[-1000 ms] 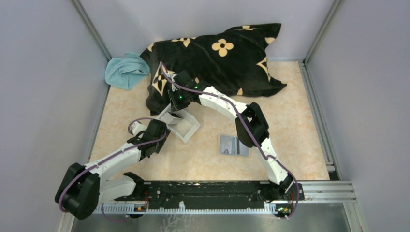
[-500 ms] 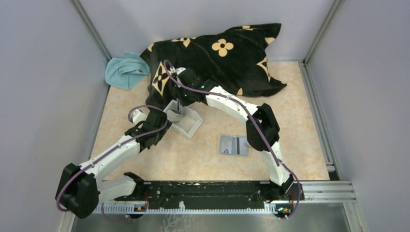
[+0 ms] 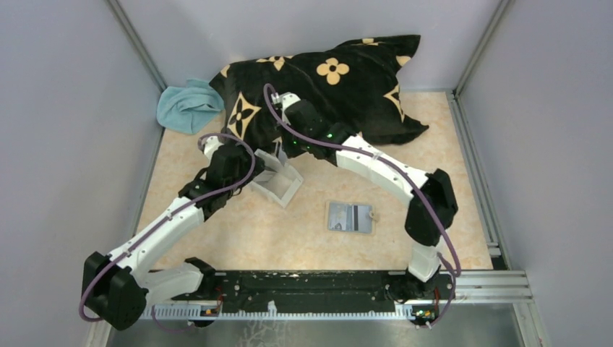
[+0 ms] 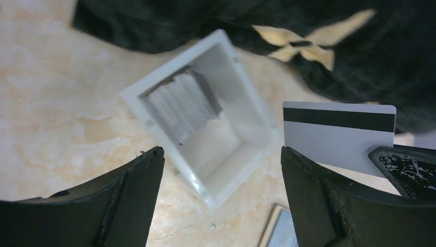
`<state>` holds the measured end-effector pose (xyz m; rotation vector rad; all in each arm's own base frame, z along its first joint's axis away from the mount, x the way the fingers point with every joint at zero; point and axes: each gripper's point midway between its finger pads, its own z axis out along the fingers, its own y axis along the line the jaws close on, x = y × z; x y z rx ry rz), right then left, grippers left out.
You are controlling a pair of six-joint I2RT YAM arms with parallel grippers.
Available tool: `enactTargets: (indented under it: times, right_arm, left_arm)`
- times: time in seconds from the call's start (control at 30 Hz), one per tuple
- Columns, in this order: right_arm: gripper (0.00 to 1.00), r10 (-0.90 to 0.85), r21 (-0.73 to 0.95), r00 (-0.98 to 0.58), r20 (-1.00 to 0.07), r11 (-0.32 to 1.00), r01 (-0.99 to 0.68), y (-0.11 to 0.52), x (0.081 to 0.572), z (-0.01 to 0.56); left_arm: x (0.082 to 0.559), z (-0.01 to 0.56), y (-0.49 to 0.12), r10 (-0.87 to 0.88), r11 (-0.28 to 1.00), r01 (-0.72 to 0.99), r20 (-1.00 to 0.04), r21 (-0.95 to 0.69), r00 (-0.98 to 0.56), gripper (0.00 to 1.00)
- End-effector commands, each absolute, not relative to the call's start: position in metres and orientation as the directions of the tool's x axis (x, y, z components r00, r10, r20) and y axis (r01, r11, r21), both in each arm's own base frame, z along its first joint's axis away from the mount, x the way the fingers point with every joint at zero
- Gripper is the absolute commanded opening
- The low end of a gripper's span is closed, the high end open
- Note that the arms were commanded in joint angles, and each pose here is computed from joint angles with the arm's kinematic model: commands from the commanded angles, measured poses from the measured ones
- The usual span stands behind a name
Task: Put the credit cards into the card holder
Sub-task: Pick up the credit card from the storage box.
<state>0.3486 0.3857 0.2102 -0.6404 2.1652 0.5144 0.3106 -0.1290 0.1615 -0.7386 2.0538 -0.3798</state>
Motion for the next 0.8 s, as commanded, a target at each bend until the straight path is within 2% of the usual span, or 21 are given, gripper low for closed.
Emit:
enactTargets:
  times: [0.0,0.17,0.37,0.57,0.77]
  right_arm:
    - [0.00,-0.177,0.204,-0.499,-0.848,0.761,-0.616,0.367,0.327,0.270]
    - [0.00,-0.143,0.292,-0.554,-0.820,0.728,-0.621,0.332,0.293,0.280]
    - [0.00,-0.110,0.403,-0.627,-0.771,0.677,-0.615,0.302,0.257,0.273]
    - [0.00,-0.097,0.502,-0.694,-0.713,0.619,-0.603,0.290,0.228,0.258]
    - [0.00,-0.052,0.603,-0.752,-0.657,0.563,-0.566,0.279,0.216,0.251]
  left_arm:
    - [0.323,0.209,-0.171,-0.503,0.830,-0.011,-0.740,-0.557,-0.447,0.89]
    - [0.316,0.236,-0.211,-0.387,0.782,0.303,-0.806,-0.544,-0.447,0.88]
    - [0.288,0.246,-0.258,-0.234,0.611,0.593,-0.835,-0.524,-0.497,0.88]
    - [0.255,0.236,-0.287,-0.102,0.397,0.714,-0.801,-0.577,-0.590,0.86]
    - [0.236,0.226,-0.296,-0.026,0.281,0.725,-0.761,-0.628,-0.649,0.82]
